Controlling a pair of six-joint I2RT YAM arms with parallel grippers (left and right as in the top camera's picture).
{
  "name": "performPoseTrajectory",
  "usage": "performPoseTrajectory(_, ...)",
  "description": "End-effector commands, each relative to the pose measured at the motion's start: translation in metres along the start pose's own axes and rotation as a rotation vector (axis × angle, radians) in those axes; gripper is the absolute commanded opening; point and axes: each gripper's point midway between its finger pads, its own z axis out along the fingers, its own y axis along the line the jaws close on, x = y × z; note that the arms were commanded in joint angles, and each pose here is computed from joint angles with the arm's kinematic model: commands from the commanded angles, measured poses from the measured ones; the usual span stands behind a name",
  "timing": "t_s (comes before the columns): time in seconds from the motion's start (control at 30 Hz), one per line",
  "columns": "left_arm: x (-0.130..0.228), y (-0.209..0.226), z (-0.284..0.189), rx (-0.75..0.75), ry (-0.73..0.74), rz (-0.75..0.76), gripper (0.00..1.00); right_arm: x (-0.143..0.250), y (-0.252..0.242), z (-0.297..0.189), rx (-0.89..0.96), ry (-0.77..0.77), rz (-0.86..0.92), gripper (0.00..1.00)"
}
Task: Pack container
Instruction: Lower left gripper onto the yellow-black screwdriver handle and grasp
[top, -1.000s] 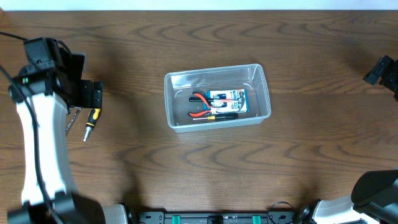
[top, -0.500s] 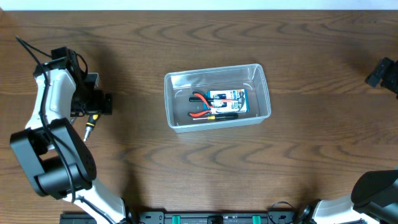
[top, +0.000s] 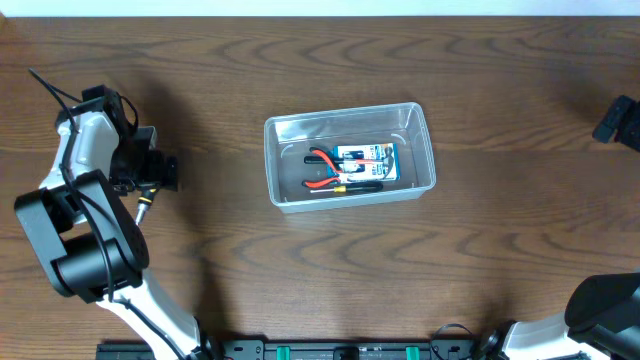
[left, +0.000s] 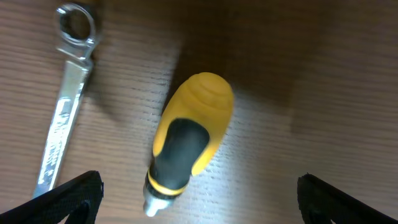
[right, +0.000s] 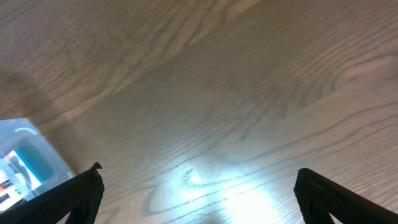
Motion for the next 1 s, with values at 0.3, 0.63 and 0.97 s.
performPoseTrajectory(0.3,0.006,-0.001,0.032,0.027,0.079,0.057,0.98,0.003,-0.004,0.0,0.028,0.009,-0.031,0.99)
performPoseTrajectory(0.63,-0.003,0.002,0.034,0.019,0.044,0.129,0.98,0.007,-0.005,0.0,0.032,0.026,-0.048,0.99)
performPoseTrajectory(0.97,-0.004,0.002,0.034,0.018,0.041,0.127,0.8,0.008,-0.005,0.0,0.032,0.029,-0.049,0.99)
